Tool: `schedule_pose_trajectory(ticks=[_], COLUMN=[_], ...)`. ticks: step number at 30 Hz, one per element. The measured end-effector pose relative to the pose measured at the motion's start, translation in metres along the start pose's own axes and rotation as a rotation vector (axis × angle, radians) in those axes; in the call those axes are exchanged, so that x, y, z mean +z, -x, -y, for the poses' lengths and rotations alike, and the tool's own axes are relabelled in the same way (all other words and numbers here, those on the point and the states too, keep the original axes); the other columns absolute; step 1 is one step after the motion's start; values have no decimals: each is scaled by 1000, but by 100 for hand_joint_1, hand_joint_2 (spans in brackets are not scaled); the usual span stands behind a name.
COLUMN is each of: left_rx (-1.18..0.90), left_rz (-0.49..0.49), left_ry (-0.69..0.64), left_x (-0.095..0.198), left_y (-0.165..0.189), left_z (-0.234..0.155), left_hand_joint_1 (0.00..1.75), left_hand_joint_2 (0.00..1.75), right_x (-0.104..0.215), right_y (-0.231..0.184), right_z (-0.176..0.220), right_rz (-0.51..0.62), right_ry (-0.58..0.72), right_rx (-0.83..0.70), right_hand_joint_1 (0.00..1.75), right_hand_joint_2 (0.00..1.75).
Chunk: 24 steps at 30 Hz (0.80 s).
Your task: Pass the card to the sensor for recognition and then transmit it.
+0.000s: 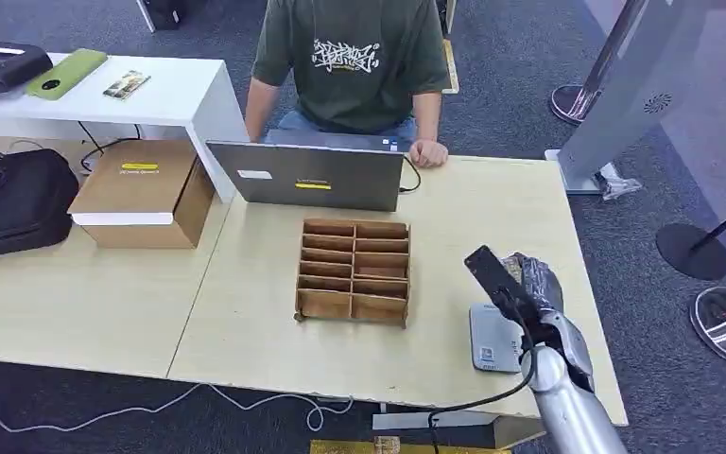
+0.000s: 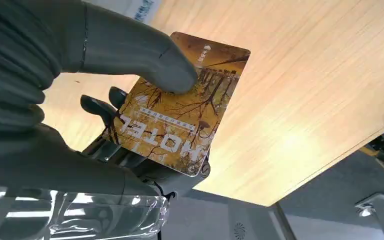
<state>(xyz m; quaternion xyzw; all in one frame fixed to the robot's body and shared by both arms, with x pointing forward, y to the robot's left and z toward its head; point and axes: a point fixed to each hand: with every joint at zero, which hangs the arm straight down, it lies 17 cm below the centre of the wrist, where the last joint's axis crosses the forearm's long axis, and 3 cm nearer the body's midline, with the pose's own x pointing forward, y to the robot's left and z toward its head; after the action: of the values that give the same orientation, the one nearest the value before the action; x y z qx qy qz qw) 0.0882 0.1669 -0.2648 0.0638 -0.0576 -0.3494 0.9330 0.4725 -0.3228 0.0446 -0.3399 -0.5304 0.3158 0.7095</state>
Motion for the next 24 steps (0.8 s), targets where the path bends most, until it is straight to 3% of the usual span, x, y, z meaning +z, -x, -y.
schedule_pose_trajectory(ticks=[24], left_rx=[27], left_rz=[-9], left_ry=[26], left_x=[1], left_y=[2], left_z=[5], left_hand_joint_1=[0], left_hand_joint_2=[0], right_x=[80], right_y=[32], right_z=[-21], right_rz=[-87], right_ry=[-32], right_rx=[-15], right_hand_joint_1=[175], right_hand_joint_2=[175])
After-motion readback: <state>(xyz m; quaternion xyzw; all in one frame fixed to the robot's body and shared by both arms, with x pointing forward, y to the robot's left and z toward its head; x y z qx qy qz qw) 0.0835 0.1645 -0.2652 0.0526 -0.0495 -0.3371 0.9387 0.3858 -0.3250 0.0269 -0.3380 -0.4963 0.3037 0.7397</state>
